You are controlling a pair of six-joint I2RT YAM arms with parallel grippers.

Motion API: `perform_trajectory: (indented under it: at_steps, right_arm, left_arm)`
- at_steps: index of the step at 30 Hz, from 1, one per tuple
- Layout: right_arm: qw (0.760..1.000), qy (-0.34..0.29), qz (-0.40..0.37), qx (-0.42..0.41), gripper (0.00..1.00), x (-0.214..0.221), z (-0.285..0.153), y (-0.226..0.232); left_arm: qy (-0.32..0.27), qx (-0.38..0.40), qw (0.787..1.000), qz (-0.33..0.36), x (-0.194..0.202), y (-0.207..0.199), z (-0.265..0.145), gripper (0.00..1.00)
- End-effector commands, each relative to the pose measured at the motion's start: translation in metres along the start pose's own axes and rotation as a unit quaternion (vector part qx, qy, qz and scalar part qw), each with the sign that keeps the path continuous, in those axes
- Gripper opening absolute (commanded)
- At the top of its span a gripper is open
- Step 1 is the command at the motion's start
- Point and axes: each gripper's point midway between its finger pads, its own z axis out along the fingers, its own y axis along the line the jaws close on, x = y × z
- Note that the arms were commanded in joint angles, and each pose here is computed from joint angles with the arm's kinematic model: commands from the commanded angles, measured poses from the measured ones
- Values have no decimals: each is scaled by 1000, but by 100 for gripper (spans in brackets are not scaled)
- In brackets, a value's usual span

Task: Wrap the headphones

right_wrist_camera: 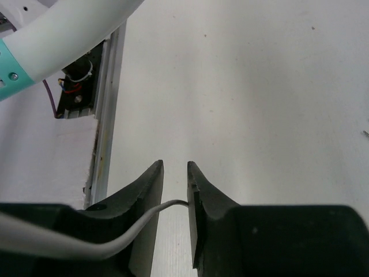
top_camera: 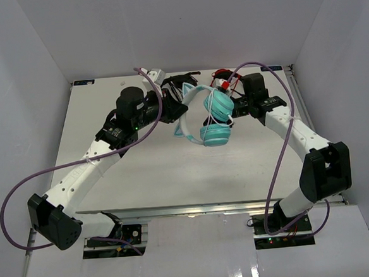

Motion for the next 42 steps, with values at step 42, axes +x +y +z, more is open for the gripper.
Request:
perform_trajectory:
  at_steps: [42]
  right_arm:
    - [995, -43, 77, -36, 17, 46, 21, 5]
  left_arm:
    - [-260, -23, 942, -212, -158, -30, -36, 0]
